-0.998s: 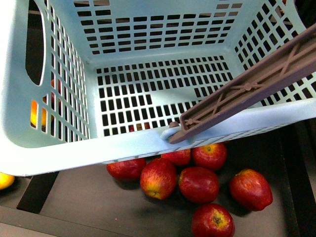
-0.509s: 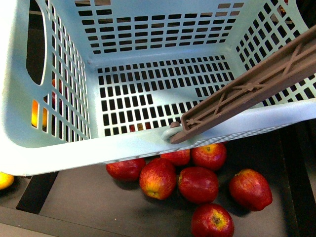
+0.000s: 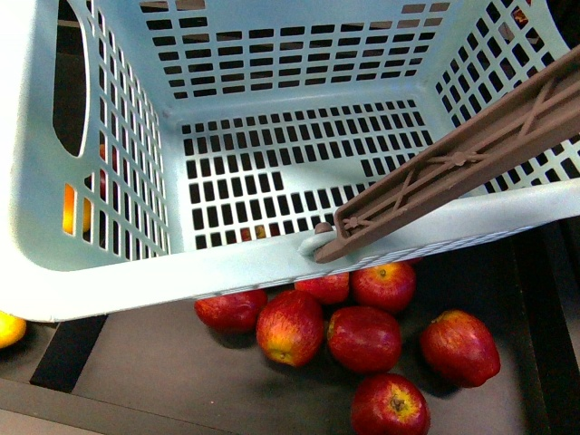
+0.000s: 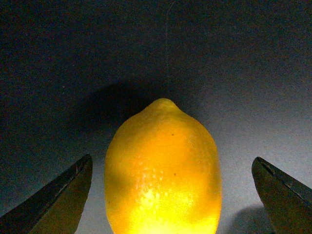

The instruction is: Pick lemon and mango into basket

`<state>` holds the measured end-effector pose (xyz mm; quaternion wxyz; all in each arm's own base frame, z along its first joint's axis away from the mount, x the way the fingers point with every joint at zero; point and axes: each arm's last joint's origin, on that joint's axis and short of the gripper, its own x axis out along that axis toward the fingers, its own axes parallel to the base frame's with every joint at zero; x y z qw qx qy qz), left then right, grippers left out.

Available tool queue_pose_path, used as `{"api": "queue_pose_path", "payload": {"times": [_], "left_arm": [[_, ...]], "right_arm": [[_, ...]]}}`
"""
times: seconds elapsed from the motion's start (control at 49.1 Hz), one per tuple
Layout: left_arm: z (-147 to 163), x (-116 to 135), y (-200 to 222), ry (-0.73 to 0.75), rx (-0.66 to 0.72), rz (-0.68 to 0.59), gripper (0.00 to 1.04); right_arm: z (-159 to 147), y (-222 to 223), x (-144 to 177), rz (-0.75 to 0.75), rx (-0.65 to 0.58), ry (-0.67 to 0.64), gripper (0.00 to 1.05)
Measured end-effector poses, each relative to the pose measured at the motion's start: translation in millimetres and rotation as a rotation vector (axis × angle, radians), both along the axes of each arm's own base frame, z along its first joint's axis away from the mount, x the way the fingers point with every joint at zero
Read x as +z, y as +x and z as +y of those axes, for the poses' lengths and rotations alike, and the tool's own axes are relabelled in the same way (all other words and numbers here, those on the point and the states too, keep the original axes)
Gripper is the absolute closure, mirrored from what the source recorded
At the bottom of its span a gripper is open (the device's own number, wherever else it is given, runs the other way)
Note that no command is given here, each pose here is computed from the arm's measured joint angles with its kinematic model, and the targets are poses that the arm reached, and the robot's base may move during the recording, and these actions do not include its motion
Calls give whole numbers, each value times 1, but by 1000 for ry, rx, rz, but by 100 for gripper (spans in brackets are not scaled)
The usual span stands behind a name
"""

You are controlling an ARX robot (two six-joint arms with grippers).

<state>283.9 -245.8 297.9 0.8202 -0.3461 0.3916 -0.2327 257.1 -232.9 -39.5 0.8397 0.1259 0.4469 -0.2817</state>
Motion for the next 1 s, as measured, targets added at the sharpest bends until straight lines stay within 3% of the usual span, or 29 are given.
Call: {"api": "queue_pose_path", "payload": {"times": [0.469,0.672,0.835,0.998], "left_arm": [[0,0,0,1,3,-1,100],[0,0,0,0,0,0,100],[0,0,0,0,0,0,100],[0,0,0,0,0,0,100]], "right_arm": [[4,7,-26,53,-21,36,9],[0,4,-24,43,-45,32,41],[5,-1,-10,32,-31,44,43],[19,-10,38,-74,51,58,43]]}}
